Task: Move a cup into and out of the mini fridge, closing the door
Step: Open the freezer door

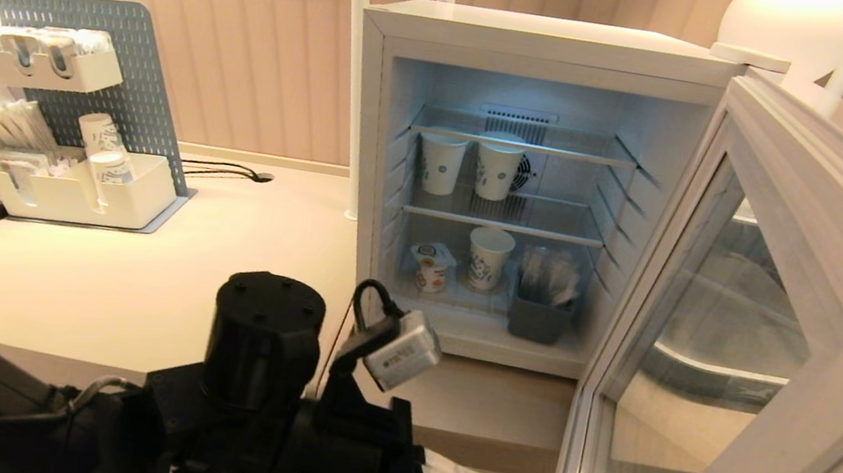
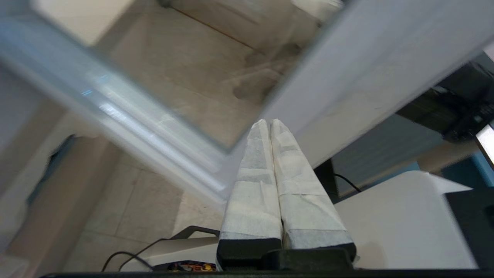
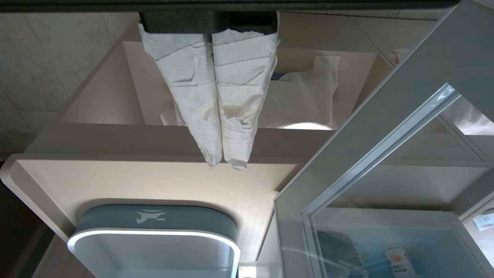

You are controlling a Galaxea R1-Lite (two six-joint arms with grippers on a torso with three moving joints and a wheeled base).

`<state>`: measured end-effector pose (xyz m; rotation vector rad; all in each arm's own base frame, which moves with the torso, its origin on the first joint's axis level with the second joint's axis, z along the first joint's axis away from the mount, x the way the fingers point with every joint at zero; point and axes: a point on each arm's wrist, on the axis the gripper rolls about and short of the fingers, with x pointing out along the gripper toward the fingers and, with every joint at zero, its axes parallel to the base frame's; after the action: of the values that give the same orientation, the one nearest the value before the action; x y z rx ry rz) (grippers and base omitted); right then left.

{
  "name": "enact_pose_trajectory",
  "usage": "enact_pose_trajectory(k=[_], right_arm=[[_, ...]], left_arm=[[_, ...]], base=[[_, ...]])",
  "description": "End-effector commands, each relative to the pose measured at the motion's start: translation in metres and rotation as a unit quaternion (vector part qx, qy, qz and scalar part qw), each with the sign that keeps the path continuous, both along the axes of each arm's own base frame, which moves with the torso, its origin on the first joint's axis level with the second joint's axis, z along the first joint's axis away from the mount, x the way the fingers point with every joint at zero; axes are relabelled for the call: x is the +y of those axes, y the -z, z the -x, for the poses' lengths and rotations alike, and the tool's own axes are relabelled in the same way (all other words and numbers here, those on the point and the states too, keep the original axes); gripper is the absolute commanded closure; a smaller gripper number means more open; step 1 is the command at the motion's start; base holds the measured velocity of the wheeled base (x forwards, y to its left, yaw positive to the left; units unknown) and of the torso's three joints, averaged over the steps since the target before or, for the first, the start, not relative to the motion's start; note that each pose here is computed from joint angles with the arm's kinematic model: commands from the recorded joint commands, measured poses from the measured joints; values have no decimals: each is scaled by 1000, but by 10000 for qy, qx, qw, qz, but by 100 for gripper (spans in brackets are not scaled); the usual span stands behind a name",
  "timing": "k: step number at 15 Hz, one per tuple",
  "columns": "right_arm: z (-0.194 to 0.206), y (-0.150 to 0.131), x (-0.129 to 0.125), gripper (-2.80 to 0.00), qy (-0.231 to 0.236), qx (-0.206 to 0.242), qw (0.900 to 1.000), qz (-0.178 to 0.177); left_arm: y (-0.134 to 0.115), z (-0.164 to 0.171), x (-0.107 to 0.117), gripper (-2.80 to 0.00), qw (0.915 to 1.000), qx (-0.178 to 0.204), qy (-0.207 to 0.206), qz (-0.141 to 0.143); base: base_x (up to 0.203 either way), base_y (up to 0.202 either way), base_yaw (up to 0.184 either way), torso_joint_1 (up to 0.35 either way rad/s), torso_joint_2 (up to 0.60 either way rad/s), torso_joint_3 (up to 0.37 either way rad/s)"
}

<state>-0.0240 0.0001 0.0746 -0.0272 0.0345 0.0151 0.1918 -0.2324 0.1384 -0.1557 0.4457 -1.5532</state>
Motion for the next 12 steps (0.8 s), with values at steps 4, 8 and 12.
enact_pose_trajectory(k=[4,8,12], right_arm=[[0,0,0,0,-4,11,10000,10],[0,0,0,0,4,26,10000,10],[0,0,0,0,4,26,10000,10]], left_arm=[[0,42,-43,0,9976,-125,680,9],[7,50,-52,0,9960,-164,875,-77],[5,48,-46,0,9973,-420,602,-79]], base=[[0,0,0,0,0,0],[0,0,0,0,0,0],[0,0,0,0,0,0]])
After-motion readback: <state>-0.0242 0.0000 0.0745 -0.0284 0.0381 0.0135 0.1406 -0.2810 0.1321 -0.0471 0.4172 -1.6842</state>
